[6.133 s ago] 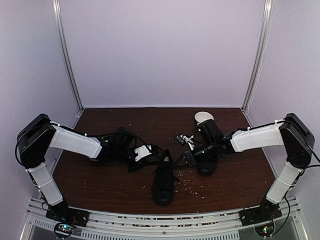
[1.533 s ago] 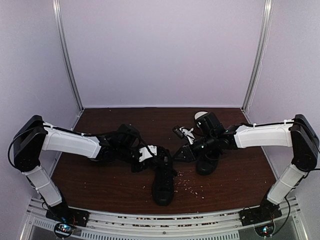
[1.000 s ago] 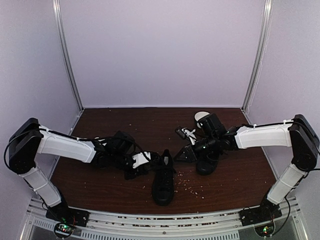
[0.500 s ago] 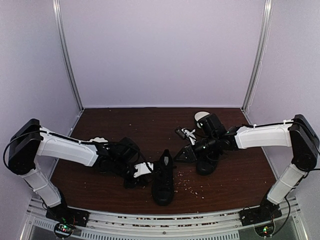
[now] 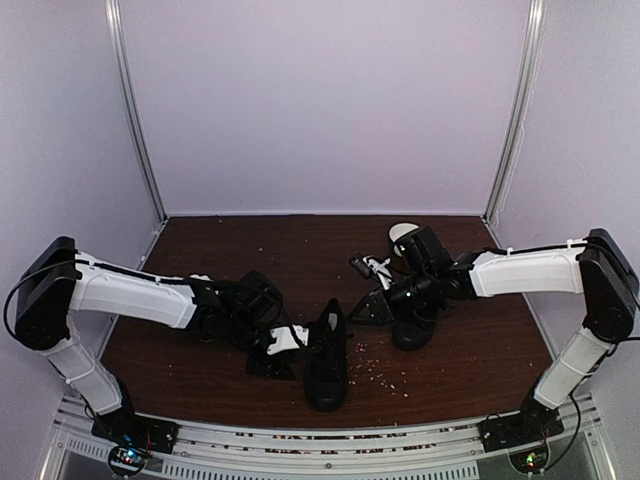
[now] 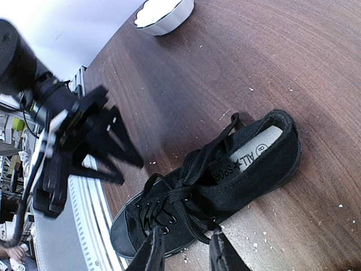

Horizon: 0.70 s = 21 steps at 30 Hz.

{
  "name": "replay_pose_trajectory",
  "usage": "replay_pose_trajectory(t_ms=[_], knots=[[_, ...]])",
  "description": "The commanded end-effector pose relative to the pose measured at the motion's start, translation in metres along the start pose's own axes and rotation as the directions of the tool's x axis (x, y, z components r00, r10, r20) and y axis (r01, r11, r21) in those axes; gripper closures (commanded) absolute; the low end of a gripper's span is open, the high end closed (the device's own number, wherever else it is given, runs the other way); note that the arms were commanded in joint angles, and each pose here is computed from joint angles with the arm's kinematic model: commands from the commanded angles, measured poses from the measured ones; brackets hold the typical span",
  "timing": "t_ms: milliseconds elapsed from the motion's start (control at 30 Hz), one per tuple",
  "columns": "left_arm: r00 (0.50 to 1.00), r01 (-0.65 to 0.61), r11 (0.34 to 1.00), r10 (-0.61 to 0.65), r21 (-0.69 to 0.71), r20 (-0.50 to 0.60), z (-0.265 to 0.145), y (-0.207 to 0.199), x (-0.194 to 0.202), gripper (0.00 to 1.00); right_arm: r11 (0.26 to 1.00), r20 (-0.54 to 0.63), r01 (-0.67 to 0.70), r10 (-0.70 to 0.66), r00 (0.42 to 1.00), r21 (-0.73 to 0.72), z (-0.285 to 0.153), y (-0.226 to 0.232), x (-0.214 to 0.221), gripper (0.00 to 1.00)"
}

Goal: Tie the shoes
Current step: Pull the shoelace from the shoe.

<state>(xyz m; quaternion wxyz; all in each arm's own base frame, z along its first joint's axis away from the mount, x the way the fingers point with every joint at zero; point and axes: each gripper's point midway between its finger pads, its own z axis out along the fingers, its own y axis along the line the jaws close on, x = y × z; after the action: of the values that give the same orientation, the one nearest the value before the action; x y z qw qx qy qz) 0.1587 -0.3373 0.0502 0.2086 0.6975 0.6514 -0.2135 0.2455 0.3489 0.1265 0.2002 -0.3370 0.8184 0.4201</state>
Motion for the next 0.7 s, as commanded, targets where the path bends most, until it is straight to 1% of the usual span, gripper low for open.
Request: replay_pose_trajectory(t_ms=[0, 67, 133, 200, 233, 267, 333, 433, 500, 567, 667], knots=[[0.983, 0.168, 0.956, -0.145, -0.242, 0.111, -0.019, 0.082, -0.003, 0.81, 1.000, 0.011, 0.019, -0.019, 1.000, -0.012, -0.001, 0.003, -0.008, 0.73], [0.979, 0.187, 0.951, -0.158, -0.246, 0.133, -0.017, 0.095, -0.010, 0.82, 1.000, 0.010, 0.019, -0.019, 1.000, -0.012, -0.001, 0.003, -0.008, 0.73], [0.980, 0.171, 0.963, -0.146, -0.209, 0.133, -0.008, 0.096, -0.016, 0.81, 1.000, 0.012, 0.022, -0.022, 1.000, -0.009, -0.002, 0.003, -0.007, 0.73], [0.982, 0.154, 0.972, -0.130, -0.176, 0.137, -0.002, 0.094, -0.019, 0.69, 1.000, 0.013, 0.025, -0.025, 1.000, -0.004, -0.004, 0.003, -0.007, 0.73], [0.983, 0.135, 0.979, -0.114, -0.150, 0.141, 0.000, 0.090, -0.021, 0.65, 1.000, 0.012, 0.026, -0.026, 1.000, -0.002, -0.004, 0.002, -0.006, 0.73], [0.984, 0.121, 0.984, -0.101, -0.130, 0.148, 0.001, 0.087, -0.024, 0.64, 1.000, 0.010, 0.024, -0.024, 1.000, 0.000, -0.004, 0.001, -0.005, 0.73], [0.983, 0.097, 0.988, -0.076, -0.119, 0.168, 0.002, 0.083, -0.030, 0.63, 1.000, 0.005, 0.020, -0.020, 1.000, 0.000, -0.003, 0.000, -0.004, 0.73], [0.981, 0.065, 0.987, -0.035, -0.150, 0.193, 0.004, 0.082, -0.039, 0.61, 1.000, 0.005, 0.017, -0.017, 1.000, -0.008, -0.002, -0.001, -0.004, 0.73], [0.981, 0.070, 0.977, -0.031, -0.203, 0.190, 0.005, 0.091, -0.041, 0.61, 1.000, 0.004, 0.017, -0.017, 1.000, -0.013, -0.001, 0.000, -0.006, 0.73], [0.982, 0.077, 0.972, -0.035, -0.224, 0.187, 0.006, 0.098, -0.044, 0.61, 1.000, 0.002, 0.019, -0.019, 1.000, -0.014, -0.002, 0.001, -0.007, 0.73], [0.984, 0.054, 0.982, -0.022, -0.183, 0.174, 0.013, 0.094, -0.047, 0.61, 1.000, -0.003, 0.020, -0.020, 1.000, -0.011, -0.003, 0.000, -0.006, 0.73]])
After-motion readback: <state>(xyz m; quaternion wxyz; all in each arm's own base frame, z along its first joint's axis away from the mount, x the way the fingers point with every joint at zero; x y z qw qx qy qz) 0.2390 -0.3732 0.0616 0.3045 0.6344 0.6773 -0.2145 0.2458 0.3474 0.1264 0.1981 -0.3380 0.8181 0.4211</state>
